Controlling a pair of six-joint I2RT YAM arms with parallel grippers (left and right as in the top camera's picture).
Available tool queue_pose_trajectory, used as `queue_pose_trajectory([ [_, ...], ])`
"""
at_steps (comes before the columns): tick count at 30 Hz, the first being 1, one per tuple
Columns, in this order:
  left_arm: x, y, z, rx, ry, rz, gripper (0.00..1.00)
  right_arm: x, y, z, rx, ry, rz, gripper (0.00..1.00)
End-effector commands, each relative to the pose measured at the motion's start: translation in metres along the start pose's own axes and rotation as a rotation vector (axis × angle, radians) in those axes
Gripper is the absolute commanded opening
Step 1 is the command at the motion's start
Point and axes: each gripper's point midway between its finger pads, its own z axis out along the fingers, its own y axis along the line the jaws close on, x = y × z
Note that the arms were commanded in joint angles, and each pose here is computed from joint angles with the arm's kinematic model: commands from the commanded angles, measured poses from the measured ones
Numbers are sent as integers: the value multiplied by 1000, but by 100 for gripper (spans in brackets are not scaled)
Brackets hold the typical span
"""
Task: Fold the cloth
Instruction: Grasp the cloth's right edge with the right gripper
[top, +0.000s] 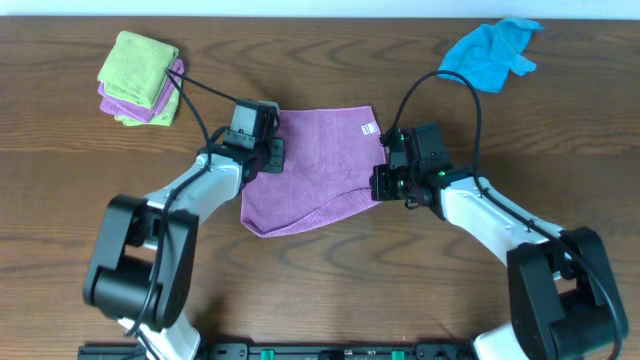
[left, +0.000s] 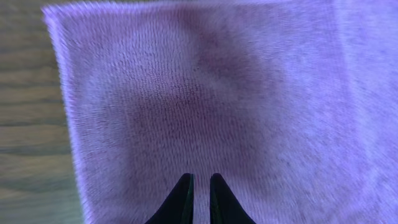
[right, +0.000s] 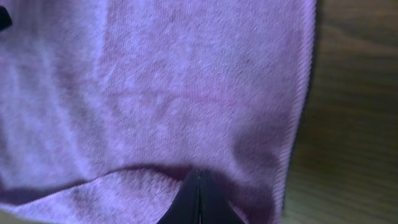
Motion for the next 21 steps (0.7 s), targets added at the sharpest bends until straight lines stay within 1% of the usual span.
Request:
queue_pose_trajectory([
  [1, 10, 4, 11, -8, 26, -57, 11, 0, -16, 3, 73, -8, -7, 2],
  [6, 16, 6, 16, -13, 46, -59, 10, 15, -27, 19, 97, 52, 22, 2],
  [11, 17, 6, 16, -14, 49, -63, 10, 39, -17, 31, 11, 155, 56, 2],
  [16, 17, 6, 16, -15, 51, -66, 9, 53, 1, 21, -76, 224, 81, 1],
  [21, 18, 6, 16, -16, 54, -67, 7, 49, 12, -7, -89, 213, 75, 1],
])
